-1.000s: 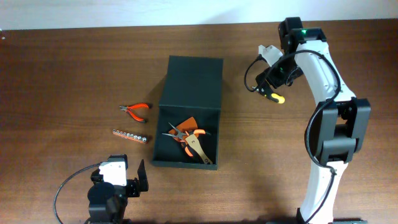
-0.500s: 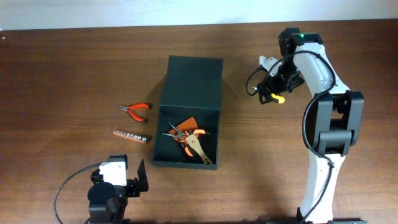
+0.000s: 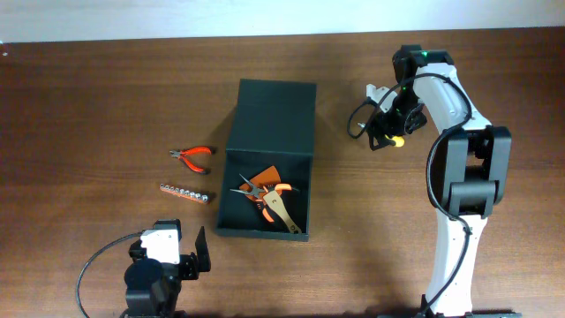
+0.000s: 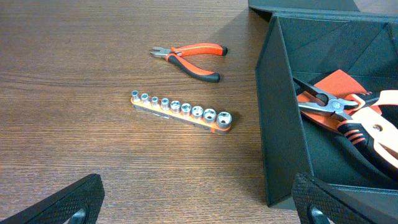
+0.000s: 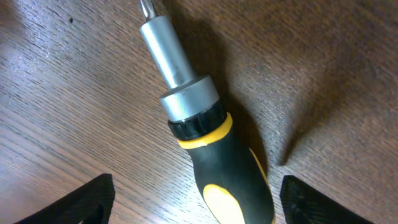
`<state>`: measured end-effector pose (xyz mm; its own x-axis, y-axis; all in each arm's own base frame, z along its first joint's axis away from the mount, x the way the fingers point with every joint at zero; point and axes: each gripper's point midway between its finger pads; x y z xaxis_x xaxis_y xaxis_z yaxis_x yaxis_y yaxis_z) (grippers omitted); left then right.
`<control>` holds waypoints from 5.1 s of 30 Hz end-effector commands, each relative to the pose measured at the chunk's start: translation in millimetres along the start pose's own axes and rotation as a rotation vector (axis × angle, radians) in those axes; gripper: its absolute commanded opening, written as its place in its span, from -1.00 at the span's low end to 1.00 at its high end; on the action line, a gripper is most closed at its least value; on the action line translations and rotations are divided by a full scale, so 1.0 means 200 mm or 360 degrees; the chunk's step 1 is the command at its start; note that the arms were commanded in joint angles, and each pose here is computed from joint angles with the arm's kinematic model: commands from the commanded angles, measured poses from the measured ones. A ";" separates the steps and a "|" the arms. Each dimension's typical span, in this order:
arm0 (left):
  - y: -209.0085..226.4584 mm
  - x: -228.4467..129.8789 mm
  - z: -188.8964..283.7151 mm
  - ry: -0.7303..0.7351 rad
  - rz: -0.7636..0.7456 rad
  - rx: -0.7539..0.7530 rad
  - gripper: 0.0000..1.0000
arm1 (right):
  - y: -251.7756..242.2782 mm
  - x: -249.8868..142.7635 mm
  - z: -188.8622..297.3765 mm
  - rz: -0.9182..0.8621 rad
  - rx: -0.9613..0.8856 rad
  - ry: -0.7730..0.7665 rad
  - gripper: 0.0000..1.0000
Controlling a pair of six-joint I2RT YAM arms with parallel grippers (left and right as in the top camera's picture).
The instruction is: Pack container
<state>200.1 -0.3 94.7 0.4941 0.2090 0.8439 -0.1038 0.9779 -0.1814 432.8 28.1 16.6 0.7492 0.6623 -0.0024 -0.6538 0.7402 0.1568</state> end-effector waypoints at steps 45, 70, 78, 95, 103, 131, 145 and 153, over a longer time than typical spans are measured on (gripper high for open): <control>0.01 0.00 0.00 -0.0011 -0.0026 0.0015 0.98 | 0.00 0.07 0.22 -0.0295 -0.0011 -0.0093 -0.62; 0.01 0.00 0.00 -0.0011 -0.0026 0.0015 0.98 | 1.09 0.43 1.05 0.0502 -0.0009 -0.0571 -0.64; 0.01 0.00 0.00 -0.0011 -0.0026 0.0015 0.98 | 1.39 0.38 0.80 0.0717 0.0013 -0.0282 -0.74; 0.01 0.00 0.00 -0.0011 -0.0026 0.0015 0.98 | 1.42 0.24 0.09 0.0712 0.0203 0.0102 -0.75; 0.01 0.00 0.00 -0.0011 -0.0026 0.0015 0.98 | 1.43 0.23 -0.06 0.0723 0.0227 0.0074 -0.73; 0.01 0.00 0.00 -0.0011 -0.0026 0.0015 0.98 | 1.53 0.10 1.06 0.0791 -0.0214 -0.0836 0.98; 0.01 0.00 0.00 -0.0011 -0.0026 0.0015 0.98 | 1.49 -0.67 1.22 0.0549 -0.0490 -0.1371 0.98; 0.01 0.00 0.00 -0.0011 -0.0026 0.0015 0.98 | 1.49 -0.87 1.08 0.0359 -0.0395 -0.1605 0.98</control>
<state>200.1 -0.3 94.5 0.4945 0.2090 0.8437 -0.1039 0.9779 -0.1814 134.7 112.8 287.3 0.2284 0.5291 0.8173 -0.7316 0.6471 -0.2145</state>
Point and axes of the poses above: each gripper's point midway between its finger pads, its own z axis back along the fingers, its own y axis along the line the jaws close on, x = y × z, and after that the axes turned 11 degrees about z, right-handed
